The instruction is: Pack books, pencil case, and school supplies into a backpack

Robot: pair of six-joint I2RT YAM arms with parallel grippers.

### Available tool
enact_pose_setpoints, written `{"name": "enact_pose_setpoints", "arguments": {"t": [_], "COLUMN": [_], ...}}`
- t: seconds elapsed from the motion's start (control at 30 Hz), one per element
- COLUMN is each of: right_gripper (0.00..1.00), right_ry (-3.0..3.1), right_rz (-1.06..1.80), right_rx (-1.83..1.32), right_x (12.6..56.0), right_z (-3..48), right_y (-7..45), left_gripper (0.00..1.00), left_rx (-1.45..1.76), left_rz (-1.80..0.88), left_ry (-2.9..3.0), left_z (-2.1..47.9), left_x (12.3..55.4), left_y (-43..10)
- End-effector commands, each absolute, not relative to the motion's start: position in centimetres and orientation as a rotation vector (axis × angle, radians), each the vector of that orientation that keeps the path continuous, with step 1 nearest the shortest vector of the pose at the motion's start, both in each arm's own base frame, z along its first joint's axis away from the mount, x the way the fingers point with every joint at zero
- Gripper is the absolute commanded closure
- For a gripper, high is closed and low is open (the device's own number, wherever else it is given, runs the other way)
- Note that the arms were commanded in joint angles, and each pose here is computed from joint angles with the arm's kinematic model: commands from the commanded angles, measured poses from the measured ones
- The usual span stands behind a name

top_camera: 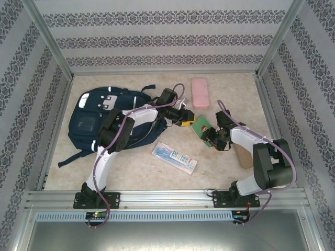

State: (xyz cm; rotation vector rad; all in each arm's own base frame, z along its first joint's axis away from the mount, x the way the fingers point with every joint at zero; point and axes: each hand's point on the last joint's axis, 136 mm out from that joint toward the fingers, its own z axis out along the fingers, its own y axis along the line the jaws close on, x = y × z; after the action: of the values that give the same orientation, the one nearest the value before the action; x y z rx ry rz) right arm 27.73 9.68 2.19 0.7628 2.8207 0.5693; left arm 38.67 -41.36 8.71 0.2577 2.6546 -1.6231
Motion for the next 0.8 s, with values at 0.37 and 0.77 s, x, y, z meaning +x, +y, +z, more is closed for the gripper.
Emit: {"name": "enact_pose_setpoints", "arguments": {"t": [0.37, 0.77], "right_gripper": [0.41, 0.41], "right_ry": [2.751, 2.783], "right_rz": [0.437, 0.313], "right_rx": [0.578, 0.550], "right_x": [30.7, 31.7], "right_z": [4.6, 3.8], "right_y": [8.2, 6.7], "left_gripper": [0.54, 0.50], "left_rx": [0.424, 0.333], "left_rz": [-1.103, -0.856], "left_ry": [2.914, 2.989], "left_z": [6.0, 3.7], "left_x": [34.2, 35.2], "left_y": [-38.7, -36.8]}}
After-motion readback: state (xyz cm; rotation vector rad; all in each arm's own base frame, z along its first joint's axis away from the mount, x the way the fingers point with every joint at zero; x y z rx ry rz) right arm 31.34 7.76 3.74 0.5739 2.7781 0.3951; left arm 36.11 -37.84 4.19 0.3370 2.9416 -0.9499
